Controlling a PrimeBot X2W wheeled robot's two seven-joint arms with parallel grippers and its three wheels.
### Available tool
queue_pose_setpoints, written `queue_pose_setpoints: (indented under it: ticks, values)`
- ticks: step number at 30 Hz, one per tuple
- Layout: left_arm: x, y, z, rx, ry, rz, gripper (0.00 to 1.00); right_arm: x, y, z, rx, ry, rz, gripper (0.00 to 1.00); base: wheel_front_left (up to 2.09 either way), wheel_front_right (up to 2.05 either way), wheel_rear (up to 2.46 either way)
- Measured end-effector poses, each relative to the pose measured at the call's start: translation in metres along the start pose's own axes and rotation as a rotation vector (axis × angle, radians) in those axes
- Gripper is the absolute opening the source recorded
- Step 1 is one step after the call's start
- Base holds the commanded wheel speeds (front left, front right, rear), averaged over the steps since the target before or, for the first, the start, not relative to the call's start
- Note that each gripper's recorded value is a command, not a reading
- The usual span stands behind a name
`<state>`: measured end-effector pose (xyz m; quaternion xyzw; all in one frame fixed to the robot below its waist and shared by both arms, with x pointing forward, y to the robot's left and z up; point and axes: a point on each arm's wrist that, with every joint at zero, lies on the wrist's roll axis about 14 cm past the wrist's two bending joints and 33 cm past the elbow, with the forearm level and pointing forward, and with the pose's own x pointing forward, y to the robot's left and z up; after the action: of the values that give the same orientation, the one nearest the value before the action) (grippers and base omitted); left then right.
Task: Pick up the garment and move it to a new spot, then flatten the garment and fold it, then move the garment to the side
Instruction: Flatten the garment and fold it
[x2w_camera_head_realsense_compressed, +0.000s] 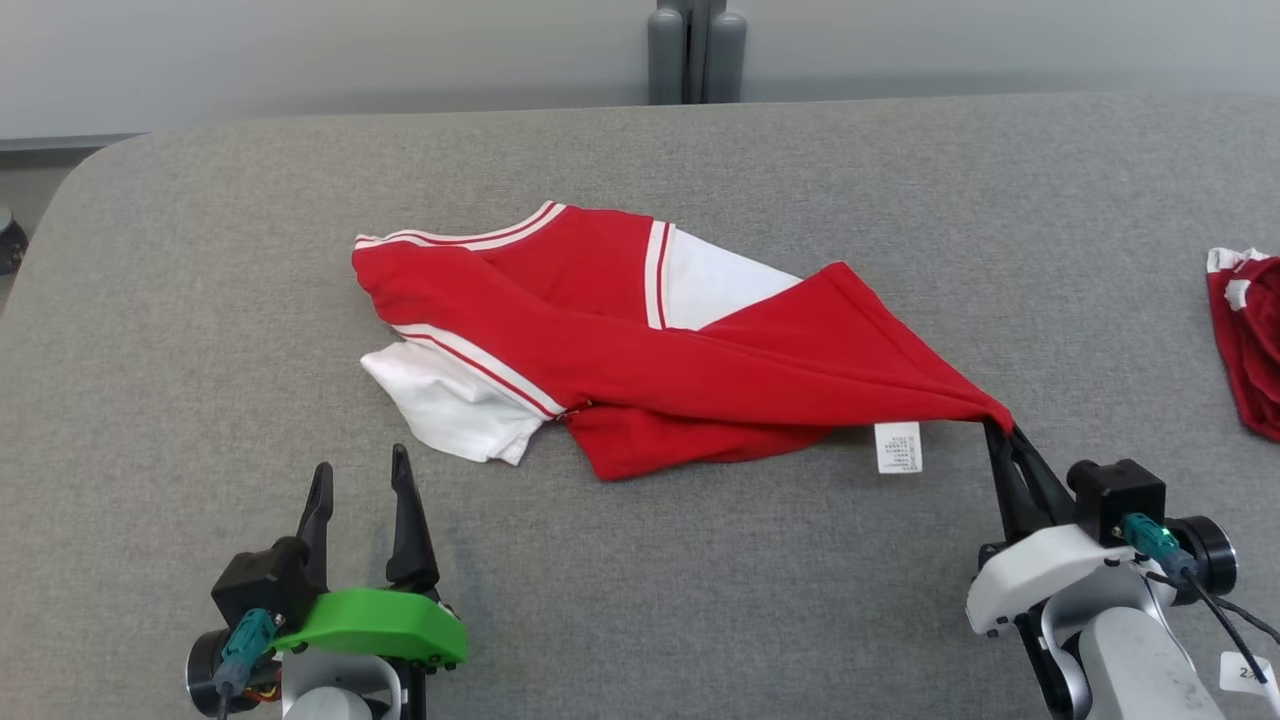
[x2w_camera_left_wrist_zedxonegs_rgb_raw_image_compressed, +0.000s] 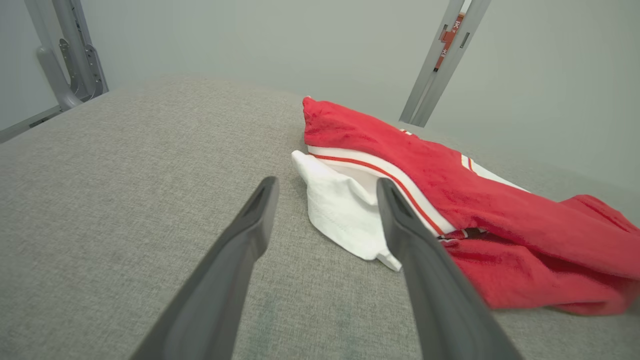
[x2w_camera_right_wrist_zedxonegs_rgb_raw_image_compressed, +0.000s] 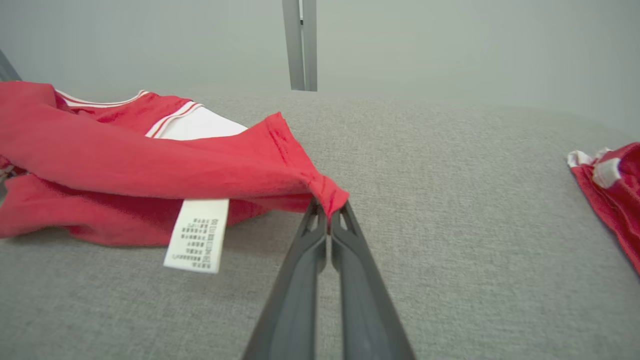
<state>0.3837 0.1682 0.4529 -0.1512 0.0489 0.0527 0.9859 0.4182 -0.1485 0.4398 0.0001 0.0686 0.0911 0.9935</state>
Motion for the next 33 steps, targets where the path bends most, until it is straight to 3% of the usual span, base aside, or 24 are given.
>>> queue_pose_setpoints:
  ticks: [9,11,12,18,25,33]
  values:
    - [0.009,-0.009,-0.013,0.015,0.038,-0.033,1.0,-0.024,-0.035,-0.023,0.016,0.078,-0.112,0.0,0.0,0.0,0.0]
    - [0.01,-0.01,-0.016,0.018,0.047,-0.037,1.0,-0.026,-0.038,-0.028,0.021,0.091,-0.122,0.62,0.0,0.0,0.0]
    - [0.011,-0.01,-0.018,0.019,0.052,-0.039,1.0,-0.028,-0.039,-0.03,0.025,0.097,-0.128,1.0,0.0,0.0,0.0]
    - [0.019,-0.013,-0.03,0.044,0.094,-0.058,1.0,-0.035,-0.052,-0.029,0.04,0.082,-0.18,1.0,0.0,0.0,0.0]
    - [0.048,-0.003,-0.042,0.144,0.165,-0.071,1.0,-0.041,-0.08,0.002,0.008,-0.024,-0.256,1.0,0.0,0.0,0.0]
    - [0.068,-0.003,-0.071,0.222,0.29,-0.097,1.0,-0.042,-0.083,0.012,-0.005,-0.057,-0.266,1.0,0.0,0.0,0.0]
